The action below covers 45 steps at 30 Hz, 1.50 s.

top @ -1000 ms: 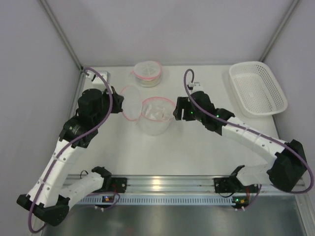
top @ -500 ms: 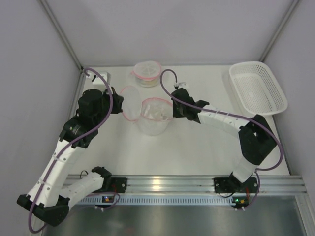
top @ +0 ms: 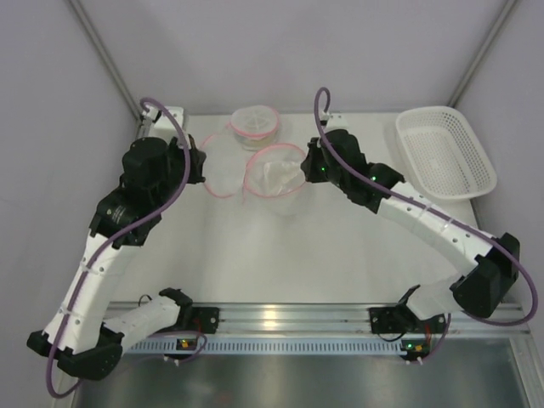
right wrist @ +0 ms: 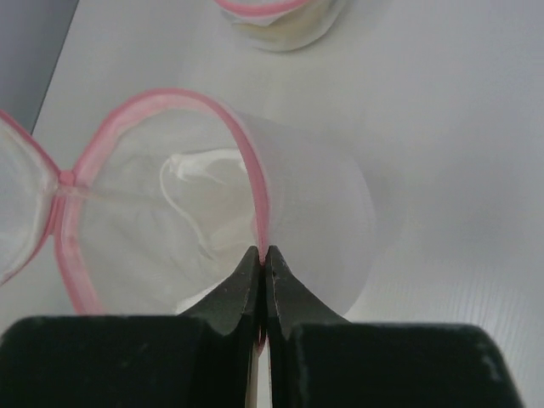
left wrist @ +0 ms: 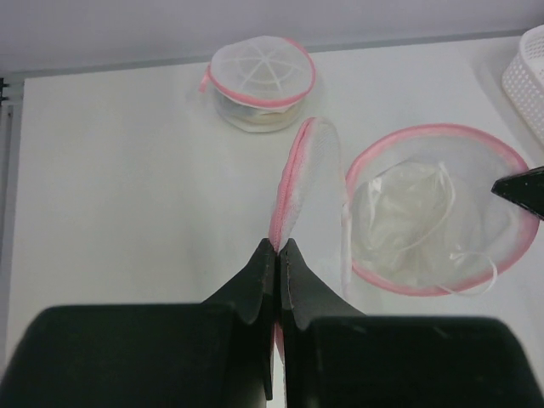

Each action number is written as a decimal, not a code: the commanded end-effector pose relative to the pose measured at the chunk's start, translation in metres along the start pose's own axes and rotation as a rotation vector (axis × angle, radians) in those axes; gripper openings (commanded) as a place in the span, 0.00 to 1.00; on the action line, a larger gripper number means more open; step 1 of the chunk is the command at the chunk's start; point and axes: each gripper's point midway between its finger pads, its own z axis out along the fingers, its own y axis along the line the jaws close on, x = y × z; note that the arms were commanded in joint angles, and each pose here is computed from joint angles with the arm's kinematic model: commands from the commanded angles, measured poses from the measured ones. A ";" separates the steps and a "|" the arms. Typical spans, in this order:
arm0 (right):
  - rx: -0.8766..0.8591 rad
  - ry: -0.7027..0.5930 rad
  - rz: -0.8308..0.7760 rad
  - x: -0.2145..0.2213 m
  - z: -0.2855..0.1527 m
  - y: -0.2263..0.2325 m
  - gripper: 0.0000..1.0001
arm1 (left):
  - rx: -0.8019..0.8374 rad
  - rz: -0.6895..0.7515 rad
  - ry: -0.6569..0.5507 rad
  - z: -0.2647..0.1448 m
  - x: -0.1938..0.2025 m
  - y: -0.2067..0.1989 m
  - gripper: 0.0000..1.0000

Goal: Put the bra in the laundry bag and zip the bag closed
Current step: Adjust the laundry bag at the center of the board.

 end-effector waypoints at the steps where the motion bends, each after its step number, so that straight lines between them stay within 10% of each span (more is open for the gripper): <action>1: -0.036 0.078 -0.010 0.031 0.009 0.021 0.00 | -0.053 0.110 0.092 0.012 0.014 0.007 0.00; 17: -0.024 0.115 0.185 0.090 0.027 0.012 0.00 | -0.142 0.396 0.268 0.070 0.065 -0.024 0.00; 29: 0.053 0.129 0.129 0.088 0.029 -0.013 0.40 | -0.067 0.532 0.273 0.072 0.064 -0.061 0.00; 34: 0.066 0.121 0.119 0.075 0.020 -0.019 0.00 | -0.104 0.585 0.247 0.068 0.048 -0.062 0.00; 45: 0.055 0.103 0.203 0.068 0.008 -0.018 0.00 | -0.006 0.667 0.235 0.072 0.048 -0.105 0.00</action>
